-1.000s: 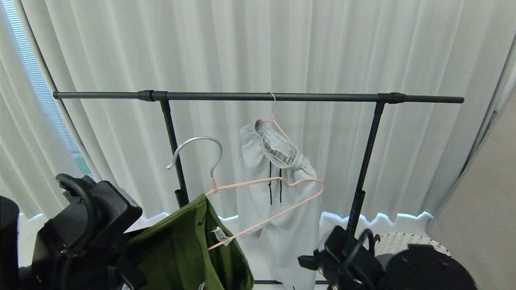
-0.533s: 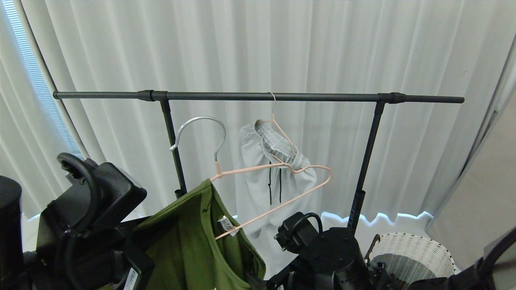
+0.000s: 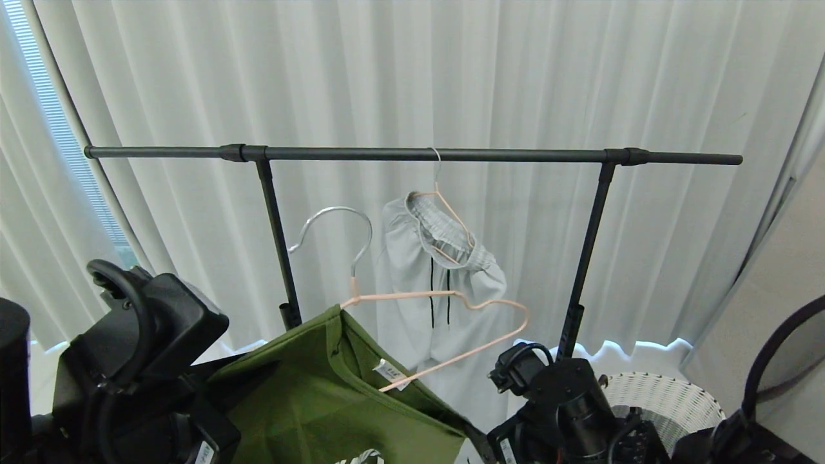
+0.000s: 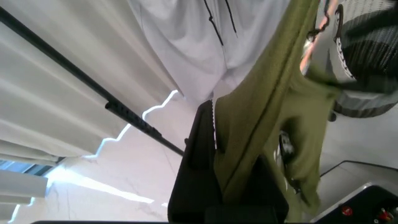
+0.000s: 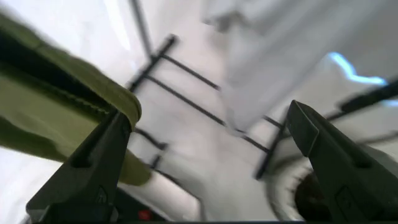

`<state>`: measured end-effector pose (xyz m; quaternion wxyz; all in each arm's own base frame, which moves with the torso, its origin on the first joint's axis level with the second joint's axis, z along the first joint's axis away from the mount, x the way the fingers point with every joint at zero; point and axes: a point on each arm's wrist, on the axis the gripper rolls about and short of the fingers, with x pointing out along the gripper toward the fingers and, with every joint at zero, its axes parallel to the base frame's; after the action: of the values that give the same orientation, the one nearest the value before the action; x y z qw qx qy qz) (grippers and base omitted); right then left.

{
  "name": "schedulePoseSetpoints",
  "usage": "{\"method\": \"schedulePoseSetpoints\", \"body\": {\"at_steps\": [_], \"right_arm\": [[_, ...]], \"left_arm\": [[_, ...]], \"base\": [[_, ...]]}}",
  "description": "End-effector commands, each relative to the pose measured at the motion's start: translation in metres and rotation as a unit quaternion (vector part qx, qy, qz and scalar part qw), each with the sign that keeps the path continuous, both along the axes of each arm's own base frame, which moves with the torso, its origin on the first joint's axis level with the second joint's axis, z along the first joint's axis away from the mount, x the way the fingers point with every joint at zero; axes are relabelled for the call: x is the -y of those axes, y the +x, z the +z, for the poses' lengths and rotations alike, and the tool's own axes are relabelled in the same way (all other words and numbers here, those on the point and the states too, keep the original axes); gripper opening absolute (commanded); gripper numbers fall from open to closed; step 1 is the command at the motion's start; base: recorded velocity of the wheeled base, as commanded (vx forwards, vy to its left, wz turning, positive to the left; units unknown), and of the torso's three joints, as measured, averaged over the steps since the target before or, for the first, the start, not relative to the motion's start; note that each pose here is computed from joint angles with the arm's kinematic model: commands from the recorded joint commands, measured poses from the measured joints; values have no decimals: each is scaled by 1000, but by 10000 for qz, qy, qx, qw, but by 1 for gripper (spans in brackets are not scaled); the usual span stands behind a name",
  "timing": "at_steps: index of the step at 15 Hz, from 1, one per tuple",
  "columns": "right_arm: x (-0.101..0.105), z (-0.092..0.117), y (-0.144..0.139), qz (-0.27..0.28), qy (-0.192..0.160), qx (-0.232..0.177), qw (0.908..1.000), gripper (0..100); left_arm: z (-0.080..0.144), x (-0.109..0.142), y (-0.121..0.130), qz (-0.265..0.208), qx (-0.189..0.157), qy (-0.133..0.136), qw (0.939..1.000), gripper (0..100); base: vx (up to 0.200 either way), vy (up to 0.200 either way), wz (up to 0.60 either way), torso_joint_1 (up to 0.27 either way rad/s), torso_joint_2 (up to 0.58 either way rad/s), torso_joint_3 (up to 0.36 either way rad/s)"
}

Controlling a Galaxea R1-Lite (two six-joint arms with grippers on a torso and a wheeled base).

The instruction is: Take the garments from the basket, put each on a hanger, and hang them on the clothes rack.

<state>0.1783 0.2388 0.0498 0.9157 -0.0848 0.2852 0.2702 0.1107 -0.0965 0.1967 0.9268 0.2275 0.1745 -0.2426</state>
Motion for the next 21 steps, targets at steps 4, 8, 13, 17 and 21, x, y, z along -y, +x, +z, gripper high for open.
{"method": "schedulePoseSetpoints", "body": {"at_steps": [4,8,13,17,21], "right_arm": [[46,22,36,-944,-40,417,9946,100],[55,37,38,-994,62,633,9930,100],[67,64,20,-307,265,933,9948,100],[69,71,-7,347,369,959,9941,100],[61,77,-34,1348,710,835,9848,100]], "left_arm": [[-21,-18,-20,-98,-120,72,9999,0],[-38,-25,-26,-121,-296,271,9991,0],[-57,-26,-22,182,-519,868,9947,0],[-54,-24,-20,260,-480,802,9953,0],[-45,-22,-21,-36,-207,286,9994,0]], "base": [[0,0,0,0,0,0],[0,0,0,0,0,0],[0,0,0,0,0,0],[0,0,0,0,0,0],[0,0,0,0,0,0]]}}
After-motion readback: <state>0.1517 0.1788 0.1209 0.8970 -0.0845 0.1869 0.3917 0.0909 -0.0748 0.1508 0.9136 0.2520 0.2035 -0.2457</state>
